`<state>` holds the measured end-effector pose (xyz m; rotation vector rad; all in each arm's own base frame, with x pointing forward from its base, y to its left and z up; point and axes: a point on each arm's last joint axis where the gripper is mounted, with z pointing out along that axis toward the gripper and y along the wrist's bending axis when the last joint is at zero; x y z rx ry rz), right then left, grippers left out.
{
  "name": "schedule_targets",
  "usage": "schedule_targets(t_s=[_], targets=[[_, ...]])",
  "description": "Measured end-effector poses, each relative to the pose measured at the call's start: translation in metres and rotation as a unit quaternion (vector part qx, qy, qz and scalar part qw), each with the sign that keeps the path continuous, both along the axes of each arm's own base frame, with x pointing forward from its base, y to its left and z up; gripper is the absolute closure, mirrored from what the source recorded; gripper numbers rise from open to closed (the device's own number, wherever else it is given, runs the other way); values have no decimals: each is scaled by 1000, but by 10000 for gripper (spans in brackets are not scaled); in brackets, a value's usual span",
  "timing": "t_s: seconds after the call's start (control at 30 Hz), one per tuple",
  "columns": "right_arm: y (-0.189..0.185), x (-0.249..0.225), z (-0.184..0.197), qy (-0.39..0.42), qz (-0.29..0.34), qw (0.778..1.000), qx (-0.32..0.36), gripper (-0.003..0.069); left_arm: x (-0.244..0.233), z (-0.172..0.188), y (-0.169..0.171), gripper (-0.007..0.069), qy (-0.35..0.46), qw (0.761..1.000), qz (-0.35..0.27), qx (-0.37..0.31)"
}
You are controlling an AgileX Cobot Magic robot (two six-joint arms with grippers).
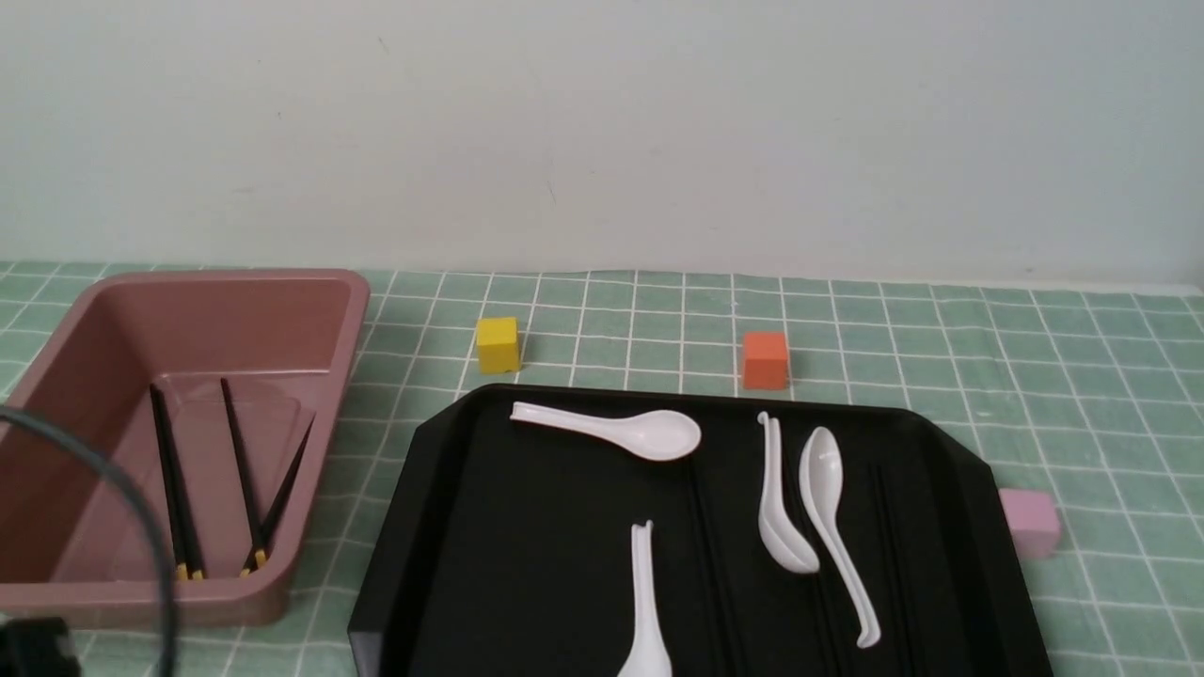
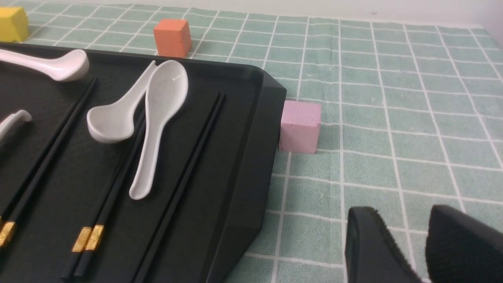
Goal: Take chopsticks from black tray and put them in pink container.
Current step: 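Reach over to the black tray and grasp a pair of chopsticks with the left gripper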
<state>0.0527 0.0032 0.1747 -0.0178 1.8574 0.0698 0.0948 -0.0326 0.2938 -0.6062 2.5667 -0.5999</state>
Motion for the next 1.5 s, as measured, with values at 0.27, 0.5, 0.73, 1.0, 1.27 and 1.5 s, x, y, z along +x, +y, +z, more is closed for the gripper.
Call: schedule_targets(t_s=[0.27, 0.5, 0.73, 1.0, 1.27, 1.5], targets=[[0, 0, 0, 0, 0, 1000, 0, 419, 87, -23, -18, 638, 185, 973, -132, 31], [0, 0, 0, 0, 0, 1000, 0, 419, 109, -18, -72, 638, 175, 967, -184, 35], [0, 0, 0, 0, 0, 1000, 0, 419, 118, -21, -152, 608, 133, 970, -193, 63], [0, 0, 0, 0, 0, 1000, 0, 419, 128, -50, -242, 387, 142, 960, -219, 98], [0, 0, 0, 0, 0, 1000, 0, 419, 153, -100, -287, 267, 160, 960, -205, 107], [0, 0, 0, 0, 0, 1000, 1, 419, 159, -120, -295, 264, 150, 963, -201, 101]])
